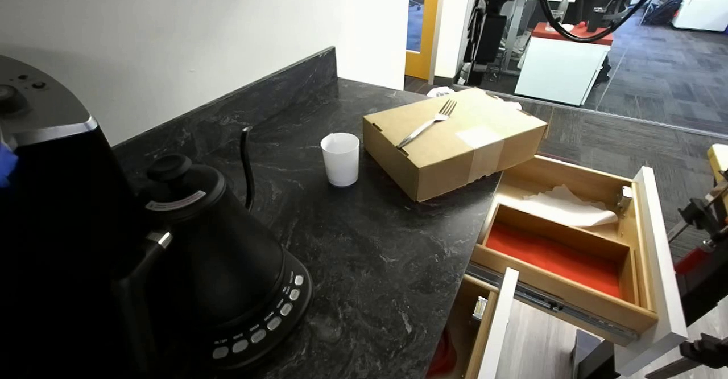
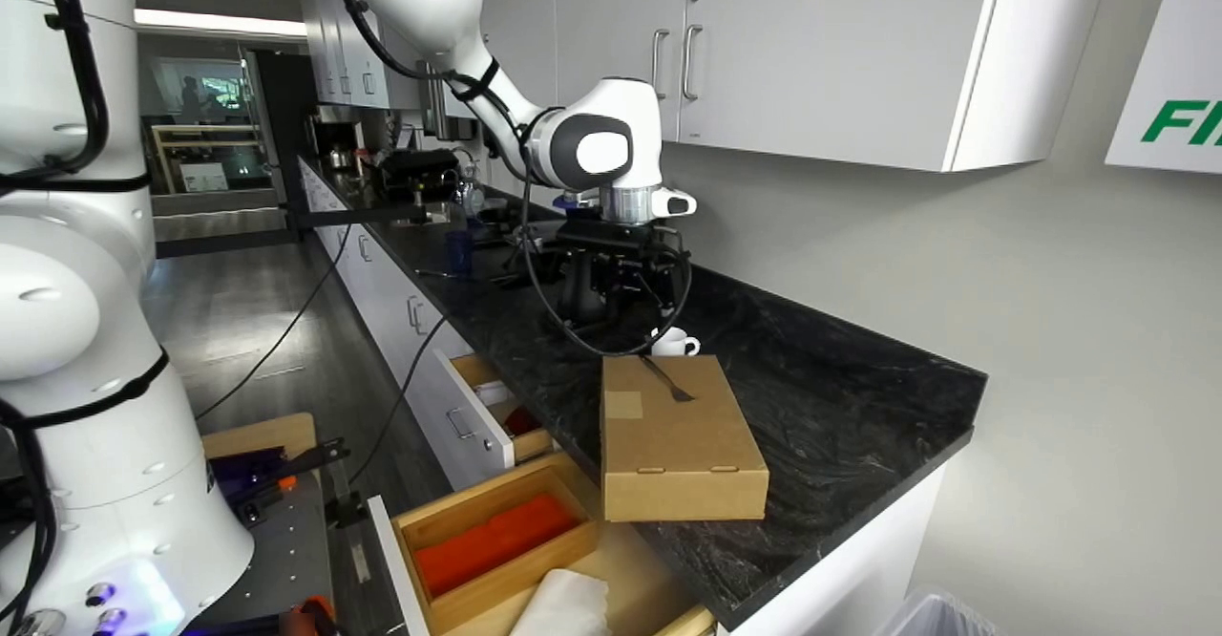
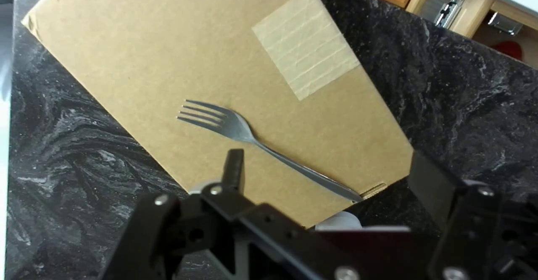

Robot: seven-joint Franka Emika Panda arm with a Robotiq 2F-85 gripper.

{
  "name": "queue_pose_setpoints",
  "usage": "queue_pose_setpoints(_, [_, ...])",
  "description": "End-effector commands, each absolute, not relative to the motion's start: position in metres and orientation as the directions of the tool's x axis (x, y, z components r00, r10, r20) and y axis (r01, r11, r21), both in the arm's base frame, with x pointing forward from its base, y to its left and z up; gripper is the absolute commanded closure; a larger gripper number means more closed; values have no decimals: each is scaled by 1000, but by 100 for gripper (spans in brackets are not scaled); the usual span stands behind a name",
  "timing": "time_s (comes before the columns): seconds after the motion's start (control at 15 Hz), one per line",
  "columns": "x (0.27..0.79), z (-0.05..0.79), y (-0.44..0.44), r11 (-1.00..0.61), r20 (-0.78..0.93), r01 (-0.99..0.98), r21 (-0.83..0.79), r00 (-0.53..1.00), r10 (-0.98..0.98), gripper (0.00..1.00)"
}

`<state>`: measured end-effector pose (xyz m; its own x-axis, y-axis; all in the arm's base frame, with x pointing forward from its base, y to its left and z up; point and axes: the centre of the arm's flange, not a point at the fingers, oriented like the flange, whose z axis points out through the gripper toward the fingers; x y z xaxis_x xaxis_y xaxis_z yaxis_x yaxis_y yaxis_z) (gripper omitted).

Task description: Pick the fork and put it in the drawer

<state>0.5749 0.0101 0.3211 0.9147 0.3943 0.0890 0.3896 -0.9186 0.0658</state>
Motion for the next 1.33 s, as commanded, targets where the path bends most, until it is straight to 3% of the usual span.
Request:
queue_pose_setpoints(0.0, [562,314,1,-874,79,477,93,872,484,0])
queue_pose_setpoints(0.4, [552,303,4,-715,-38,688,125,724,689,0])
queue_pose_setpoints(1.0, [552,299,4,-558,-107,816,153,575,811,0])
queue_pose_setpoints(1.27, [542,302,8,-360,-90,928,95,368,925,0])
